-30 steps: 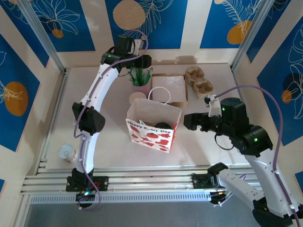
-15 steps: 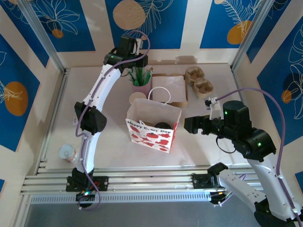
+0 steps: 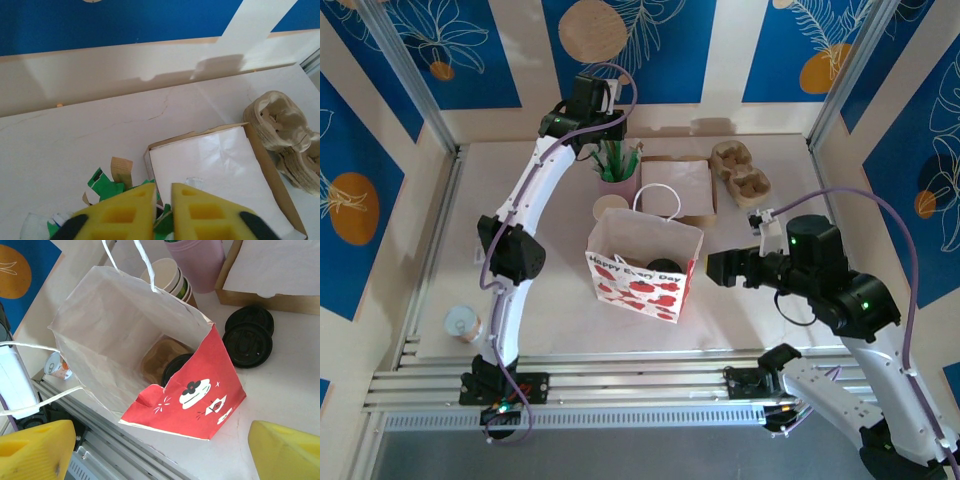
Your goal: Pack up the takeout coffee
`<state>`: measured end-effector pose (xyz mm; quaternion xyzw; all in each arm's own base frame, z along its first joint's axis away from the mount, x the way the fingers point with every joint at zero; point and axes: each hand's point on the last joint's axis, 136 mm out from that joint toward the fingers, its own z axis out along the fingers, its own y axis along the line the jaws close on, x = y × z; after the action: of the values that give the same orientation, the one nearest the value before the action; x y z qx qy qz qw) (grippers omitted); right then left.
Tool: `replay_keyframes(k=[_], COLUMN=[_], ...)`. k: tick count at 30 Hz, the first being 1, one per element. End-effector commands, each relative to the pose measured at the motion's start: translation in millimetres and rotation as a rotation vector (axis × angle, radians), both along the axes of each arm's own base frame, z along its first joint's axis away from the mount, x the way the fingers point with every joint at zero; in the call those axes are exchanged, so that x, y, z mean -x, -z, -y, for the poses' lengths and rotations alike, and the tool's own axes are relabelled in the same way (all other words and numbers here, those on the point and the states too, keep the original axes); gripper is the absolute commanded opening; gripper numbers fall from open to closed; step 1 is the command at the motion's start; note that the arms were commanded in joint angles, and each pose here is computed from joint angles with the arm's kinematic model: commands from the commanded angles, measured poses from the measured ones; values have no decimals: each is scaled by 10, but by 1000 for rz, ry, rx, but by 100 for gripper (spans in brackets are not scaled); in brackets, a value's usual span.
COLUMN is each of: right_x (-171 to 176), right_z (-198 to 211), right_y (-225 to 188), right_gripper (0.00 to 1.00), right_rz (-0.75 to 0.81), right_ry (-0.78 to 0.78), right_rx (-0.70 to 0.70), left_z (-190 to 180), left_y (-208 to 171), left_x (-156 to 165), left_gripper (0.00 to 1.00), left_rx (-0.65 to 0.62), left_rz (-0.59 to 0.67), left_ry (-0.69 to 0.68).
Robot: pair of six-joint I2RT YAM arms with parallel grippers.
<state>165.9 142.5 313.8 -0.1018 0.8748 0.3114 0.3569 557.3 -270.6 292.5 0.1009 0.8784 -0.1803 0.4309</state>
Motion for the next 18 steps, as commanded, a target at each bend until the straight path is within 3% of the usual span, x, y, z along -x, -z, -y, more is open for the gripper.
replay_keyframes(k=[1, 3, 8, 18], right_x=[62, 57, 15, -246], right_z=[-11, -1, 6, 15], right_y=[-2, -2, 41, 140], right_gripper=[90, 89, 89, 90], right_rz=[6, 9, 6, -52], right_ry=[-22, -16, -3, 62], right_rx=[-8, -6, 6, 54], left_z=[31, -1, -127, -419], left_y=[-175, -381, -1194, -2459], left_x=[-11, 28, 278, 1278], left_gripper=[7, 0, 0, 0], left_rx=[16, 36, 130, 236], left_rz=[45, 80, 213, 394], left_ry=[-4, -15, -33, -4])
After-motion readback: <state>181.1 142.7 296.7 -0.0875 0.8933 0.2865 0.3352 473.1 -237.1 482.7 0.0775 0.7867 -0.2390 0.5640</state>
